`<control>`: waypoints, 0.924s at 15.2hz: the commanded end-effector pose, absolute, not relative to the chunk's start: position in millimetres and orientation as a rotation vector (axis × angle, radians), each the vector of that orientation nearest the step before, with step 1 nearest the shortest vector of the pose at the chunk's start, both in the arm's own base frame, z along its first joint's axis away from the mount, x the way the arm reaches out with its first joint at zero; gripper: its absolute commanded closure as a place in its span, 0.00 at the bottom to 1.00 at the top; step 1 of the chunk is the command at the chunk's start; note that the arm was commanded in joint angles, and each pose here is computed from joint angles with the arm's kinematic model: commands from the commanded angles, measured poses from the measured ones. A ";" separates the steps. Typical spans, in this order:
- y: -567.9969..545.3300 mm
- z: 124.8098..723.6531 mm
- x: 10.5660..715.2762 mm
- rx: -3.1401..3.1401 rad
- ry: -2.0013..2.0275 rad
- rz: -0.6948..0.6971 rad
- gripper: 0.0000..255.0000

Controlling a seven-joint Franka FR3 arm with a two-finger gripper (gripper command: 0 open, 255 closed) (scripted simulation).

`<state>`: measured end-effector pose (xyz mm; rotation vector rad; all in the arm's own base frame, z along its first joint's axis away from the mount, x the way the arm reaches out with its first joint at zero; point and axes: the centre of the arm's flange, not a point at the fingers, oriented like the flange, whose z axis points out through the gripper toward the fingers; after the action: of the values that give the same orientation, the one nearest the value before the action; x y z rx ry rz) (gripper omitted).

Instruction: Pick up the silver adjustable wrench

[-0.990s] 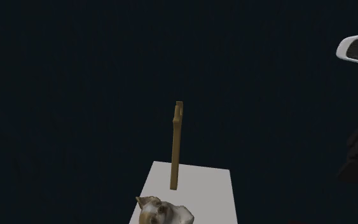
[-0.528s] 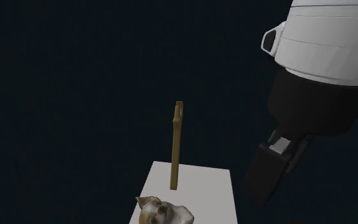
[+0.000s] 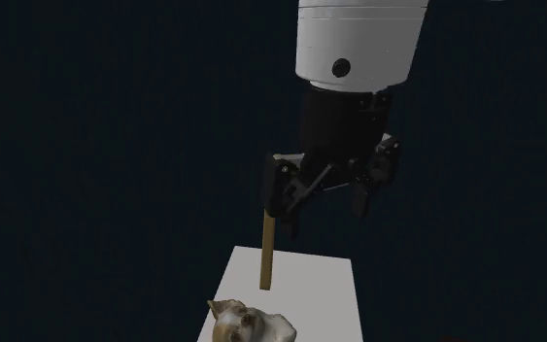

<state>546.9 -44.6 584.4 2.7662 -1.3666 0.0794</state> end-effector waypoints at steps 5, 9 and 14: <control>-101.8 590.4 609.2 2.566 -1.710 0.086 0.00; -145.5 594.9 638.4 2.413 -1.920 0.090 0.00; -173.0 587.1 652.0 2.315 -2.037 0.092 0.00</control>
<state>652.7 -152.2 599.3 2.2861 -2.0909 0.1016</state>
